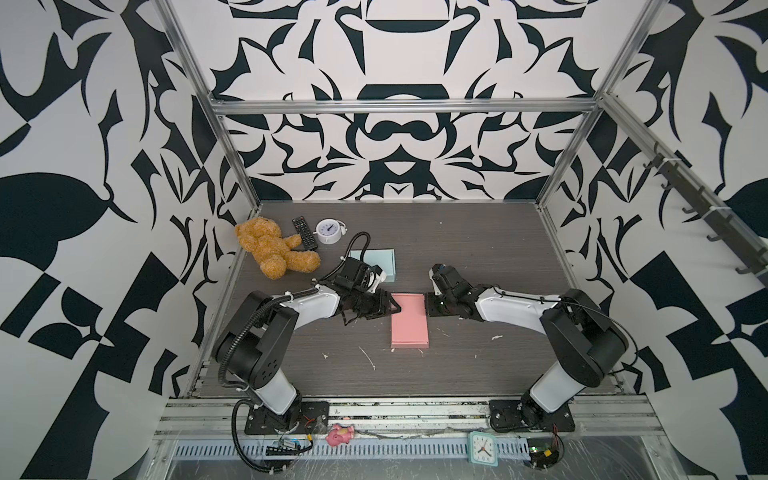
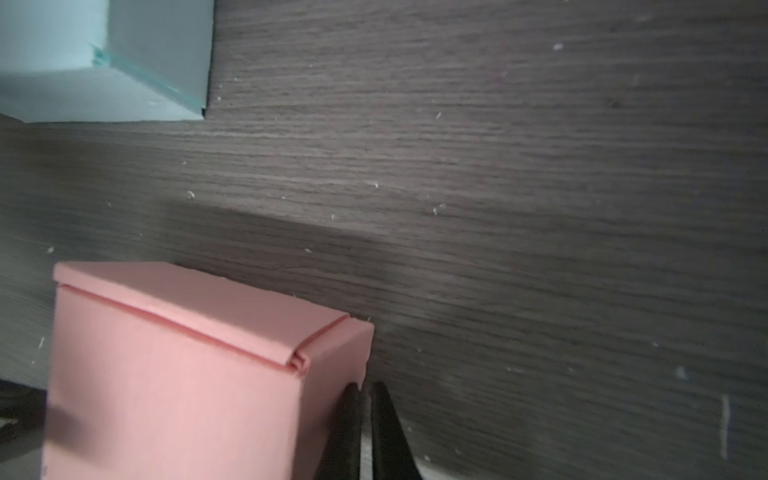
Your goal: Fold the paper box
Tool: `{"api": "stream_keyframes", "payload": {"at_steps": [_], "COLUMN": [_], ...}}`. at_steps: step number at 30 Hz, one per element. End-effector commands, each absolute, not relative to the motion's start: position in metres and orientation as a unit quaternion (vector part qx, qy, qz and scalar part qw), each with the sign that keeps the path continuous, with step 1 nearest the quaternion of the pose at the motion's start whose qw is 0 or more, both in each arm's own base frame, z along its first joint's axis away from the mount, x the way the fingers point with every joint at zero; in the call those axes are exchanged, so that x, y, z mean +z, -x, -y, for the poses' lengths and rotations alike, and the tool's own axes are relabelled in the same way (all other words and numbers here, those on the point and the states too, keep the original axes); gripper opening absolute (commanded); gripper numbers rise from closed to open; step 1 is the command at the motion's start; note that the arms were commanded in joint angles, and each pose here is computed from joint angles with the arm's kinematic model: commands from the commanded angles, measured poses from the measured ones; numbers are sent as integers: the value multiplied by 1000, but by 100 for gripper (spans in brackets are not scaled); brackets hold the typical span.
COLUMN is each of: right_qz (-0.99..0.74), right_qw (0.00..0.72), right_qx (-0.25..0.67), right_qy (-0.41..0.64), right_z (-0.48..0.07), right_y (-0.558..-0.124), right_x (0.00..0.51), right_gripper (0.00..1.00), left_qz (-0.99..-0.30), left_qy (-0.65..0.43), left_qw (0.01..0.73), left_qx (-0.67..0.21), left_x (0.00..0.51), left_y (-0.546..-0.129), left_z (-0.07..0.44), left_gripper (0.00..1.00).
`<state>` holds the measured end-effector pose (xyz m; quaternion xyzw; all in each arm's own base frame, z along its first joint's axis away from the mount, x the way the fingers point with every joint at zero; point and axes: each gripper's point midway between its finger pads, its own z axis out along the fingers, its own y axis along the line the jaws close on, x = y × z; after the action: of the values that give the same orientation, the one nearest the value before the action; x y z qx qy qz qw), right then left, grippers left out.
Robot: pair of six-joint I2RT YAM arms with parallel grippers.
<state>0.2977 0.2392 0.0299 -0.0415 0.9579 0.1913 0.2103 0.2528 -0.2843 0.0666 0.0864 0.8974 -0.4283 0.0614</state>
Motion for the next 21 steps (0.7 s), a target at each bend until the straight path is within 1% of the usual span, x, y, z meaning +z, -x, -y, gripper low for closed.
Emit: {"api": "stream_keyframes", "payload": {"at_steps": [1,9,17,21], "right_qz": [-942,-933,-946,-952], "right_qw": [228,219,225,225], "right_qx": [243,282,231,204], "right_qy": [42,40,41,38], "right_z": [-262,-276,-251,-233], "right_y": [-307,-302,-293,-284], "right_x": [51,53,50,46], "right_gripper": [10,11,14,16], "left_qz": [-885,-885,-887,-892], "left_qy": [-96,-96,-89,-78], "left_qw": [72,71,73,71], "left_qx": [-450,-451,-447,-440], "left_x": [78,79,79,76], "left_y": [-260,-260,-255,-250], "left_z": [294,294,288,277], "left_gripper": [46,45,46,49]}}
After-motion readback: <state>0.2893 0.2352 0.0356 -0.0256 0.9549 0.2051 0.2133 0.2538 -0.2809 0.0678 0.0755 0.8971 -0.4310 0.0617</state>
